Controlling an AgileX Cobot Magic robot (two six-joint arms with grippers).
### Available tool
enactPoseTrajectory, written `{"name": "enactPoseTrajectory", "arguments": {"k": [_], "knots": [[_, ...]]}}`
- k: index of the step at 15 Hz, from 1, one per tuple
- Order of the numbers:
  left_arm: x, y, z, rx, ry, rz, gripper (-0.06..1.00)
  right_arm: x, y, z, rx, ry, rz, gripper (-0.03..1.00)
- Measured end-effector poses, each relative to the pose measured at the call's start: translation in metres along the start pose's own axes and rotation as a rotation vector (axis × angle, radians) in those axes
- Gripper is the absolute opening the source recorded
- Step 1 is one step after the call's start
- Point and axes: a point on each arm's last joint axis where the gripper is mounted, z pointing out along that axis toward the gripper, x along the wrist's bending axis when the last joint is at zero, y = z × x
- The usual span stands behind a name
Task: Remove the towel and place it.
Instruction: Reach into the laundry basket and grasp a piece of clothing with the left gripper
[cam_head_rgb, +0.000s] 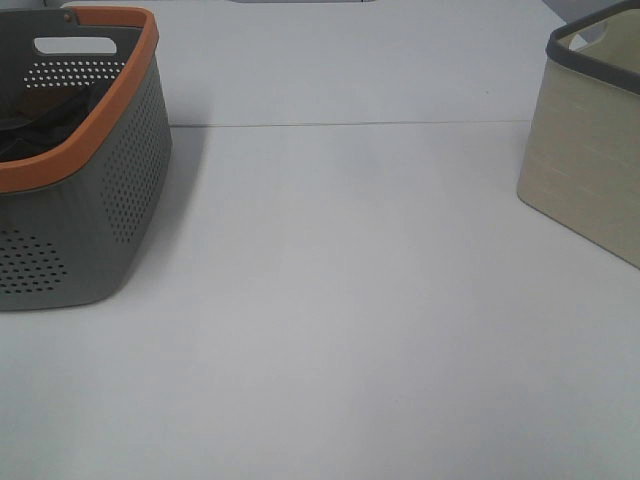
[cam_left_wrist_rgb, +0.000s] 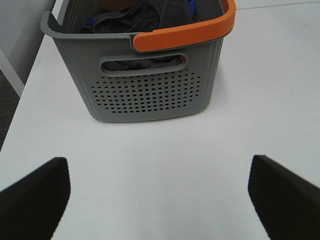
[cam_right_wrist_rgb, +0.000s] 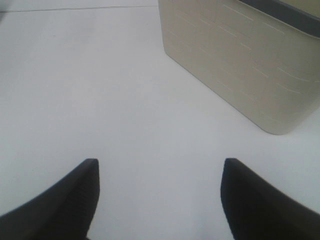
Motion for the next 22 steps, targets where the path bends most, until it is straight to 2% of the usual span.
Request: {"name": "enactPoseTrajectory", "arguments": {"k": [22], "knots": [[0.0000, 0.0000, 0.0000, 0.000, 0.000, 0.000, 0.91, 0.0000, 0.0000, 0.0000, 0.000, 0.000, 0.000, 0.61]]}}
